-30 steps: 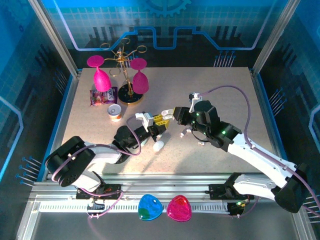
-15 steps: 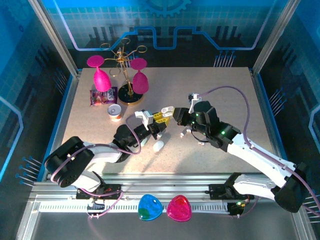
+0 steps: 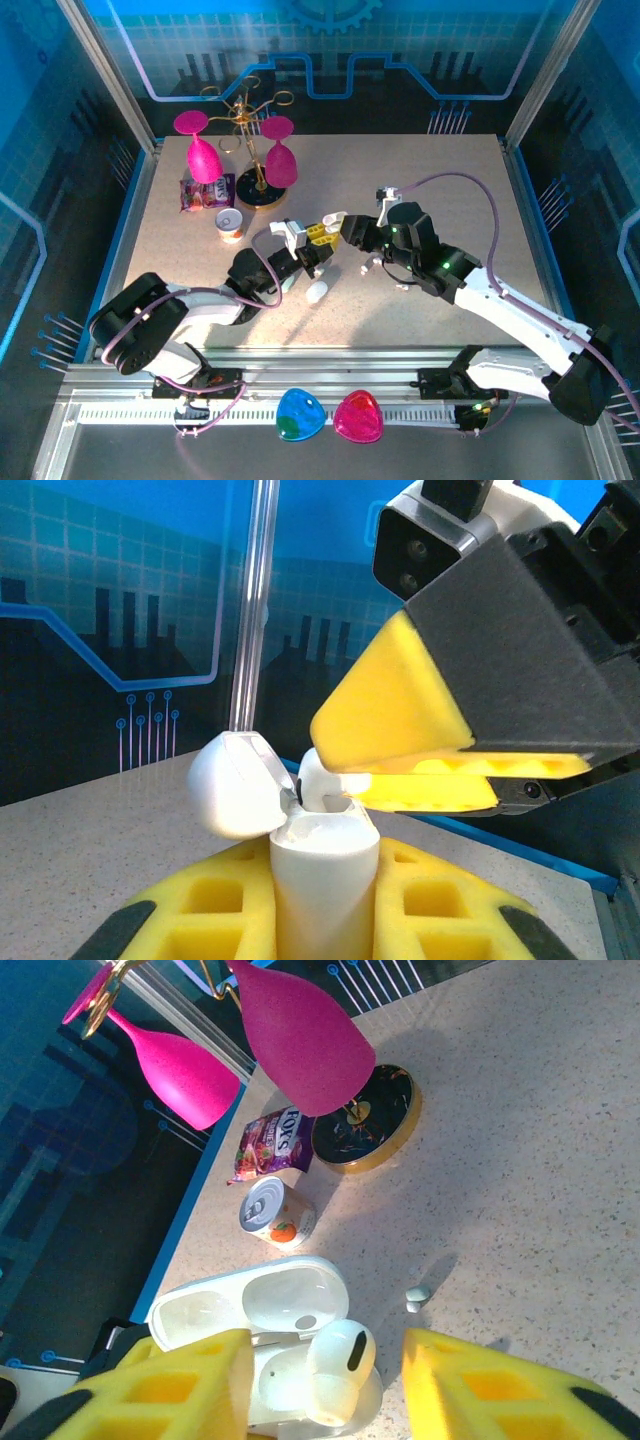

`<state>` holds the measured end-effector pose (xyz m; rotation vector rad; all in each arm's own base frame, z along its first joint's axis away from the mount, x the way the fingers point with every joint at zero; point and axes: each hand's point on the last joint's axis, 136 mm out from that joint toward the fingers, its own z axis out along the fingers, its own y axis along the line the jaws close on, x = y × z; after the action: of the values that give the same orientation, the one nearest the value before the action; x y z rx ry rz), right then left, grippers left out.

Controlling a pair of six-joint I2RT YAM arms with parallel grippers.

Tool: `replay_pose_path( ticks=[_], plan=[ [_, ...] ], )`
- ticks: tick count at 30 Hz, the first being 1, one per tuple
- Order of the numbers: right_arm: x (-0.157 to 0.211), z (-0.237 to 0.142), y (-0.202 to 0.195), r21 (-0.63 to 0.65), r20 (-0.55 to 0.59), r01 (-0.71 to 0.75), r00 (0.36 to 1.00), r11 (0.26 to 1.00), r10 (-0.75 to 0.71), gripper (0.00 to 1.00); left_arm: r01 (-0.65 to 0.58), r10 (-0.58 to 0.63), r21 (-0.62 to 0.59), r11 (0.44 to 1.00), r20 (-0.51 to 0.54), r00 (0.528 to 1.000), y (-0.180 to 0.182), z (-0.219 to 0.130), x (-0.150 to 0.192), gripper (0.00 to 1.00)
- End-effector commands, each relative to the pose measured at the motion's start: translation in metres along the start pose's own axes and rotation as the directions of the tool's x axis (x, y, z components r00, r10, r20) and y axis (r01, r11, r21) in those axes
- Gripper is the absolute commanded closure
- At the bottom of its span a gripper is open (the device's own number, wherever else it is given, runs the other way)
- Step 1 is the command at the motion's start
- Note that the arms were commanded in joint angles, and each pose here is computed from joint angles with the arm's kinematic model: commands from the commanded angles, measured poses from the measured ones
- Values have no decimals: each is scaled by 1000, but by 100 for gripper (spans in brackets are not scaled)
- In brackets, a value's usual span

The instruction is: Insert the wireless bluetooth earbuds into the charging case

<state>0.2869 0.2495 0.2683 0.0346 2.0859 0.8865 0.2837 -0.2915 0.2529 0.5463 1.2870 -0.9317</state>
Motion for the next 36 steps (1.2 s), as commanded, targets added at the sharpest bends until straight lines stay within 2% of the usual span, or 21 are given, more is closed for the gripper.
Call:
replay_pose_path(
  ticks=[1,5,8,13,17,26,36],
  plan=[
    [-4,-11,5,-17,29,11,1000,1000,-10,50,-24,24,3,1000,63,998,-3,7,-19,95],
    [-6,-17,-3,6,44,4,999,1000,-4,41,-27,27,4,1000,62,998,-2,7,-19,96],
    [-10,-23,-9,18,64,-18,998,1000,17,40,-28,28,9,1000,56,998,-3,7,-17,96],
    [-6,-24,-36,71,46,-96,995,993,93,54,-27,26,11,1000,51,998,-3,6,-14,96],
    [-1,-21,-47,91,17,-113,994,989,112,59,-28,27,21,999,59,998,-6,6,-18,96],
    [12,-8,-29,24,-73,-41,996,999,42,58,-22,21,22,1000,56,998,-5,8,-17,96],
    [11,-7,-8,-20,-89,4,996,1000,-6,57,-27,27,11,1000,43,999,-3,7,-11,95]
  ],
)
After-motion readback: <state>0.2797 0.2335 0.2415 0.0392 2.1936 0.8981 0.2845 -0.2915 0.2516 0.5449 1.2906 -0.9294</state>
